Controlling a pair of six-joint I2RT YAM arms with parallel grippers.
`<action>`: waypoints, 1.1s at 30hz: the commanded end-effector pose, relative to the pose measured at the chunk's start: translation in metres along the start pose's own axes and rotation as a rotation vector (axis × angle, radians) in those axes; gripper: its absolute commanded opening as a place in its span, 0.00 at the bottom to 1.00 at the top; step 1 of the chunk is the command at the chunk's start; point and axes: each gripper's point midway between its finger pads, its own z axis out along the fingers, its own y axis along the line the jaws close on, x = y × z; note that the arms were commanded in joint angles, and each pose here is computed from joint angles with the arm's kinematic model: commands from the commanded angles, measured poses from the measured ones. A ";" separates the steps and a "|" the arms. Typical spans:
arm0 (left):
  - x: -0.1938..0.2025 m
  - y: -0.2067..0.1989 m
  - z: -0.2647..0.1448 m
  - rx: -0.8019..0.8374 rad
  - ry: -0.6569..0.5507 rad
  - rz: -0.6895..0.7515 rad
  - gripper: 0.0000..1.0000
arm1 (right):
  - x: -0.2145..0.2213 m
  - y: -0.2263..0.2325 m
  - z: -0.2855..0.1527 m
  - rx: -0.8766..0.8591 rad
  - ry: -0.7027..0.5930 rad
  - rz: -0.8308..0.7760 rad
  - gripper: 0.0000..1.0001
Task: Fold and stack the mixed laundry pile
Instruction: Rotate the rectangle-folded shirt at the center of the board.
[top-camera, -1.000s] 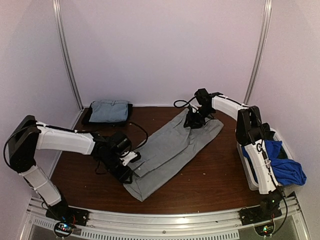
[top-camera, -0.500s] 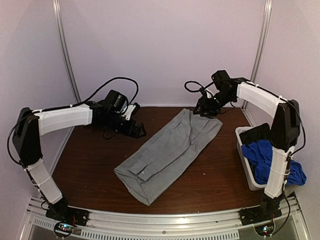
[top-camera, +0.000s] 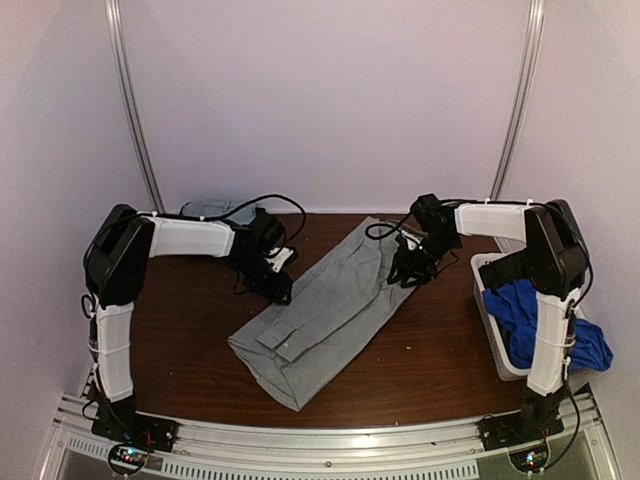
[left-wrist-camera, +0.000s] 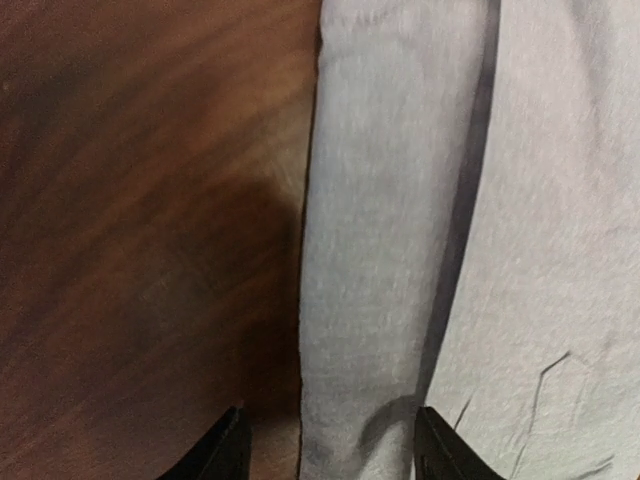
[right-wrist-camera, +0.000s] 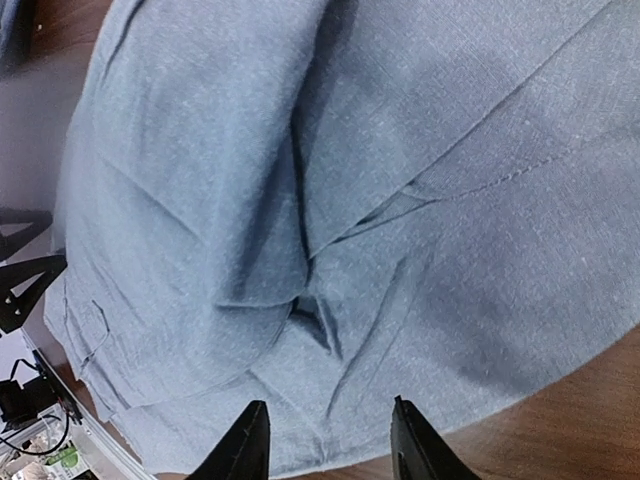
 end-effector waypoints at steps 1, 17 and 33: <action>0.035 -0.002 0.013 0.007 0.098 0.045 0.47 | -0.011 -0.010 0.026 0.052 0.005 -0.016 0.42; 0.171 -0.095 -0.017 0.209 0.167 -0.136 0.20 | -0.075 0.043 0.104 0.009 0.036 -0.205 0.40; 0.043 -0.014 -0.041 0.121 -0.104 -0.259 0.41 | -0.043 0.048 0.024 -0.059 -0.013 -0.186 0.45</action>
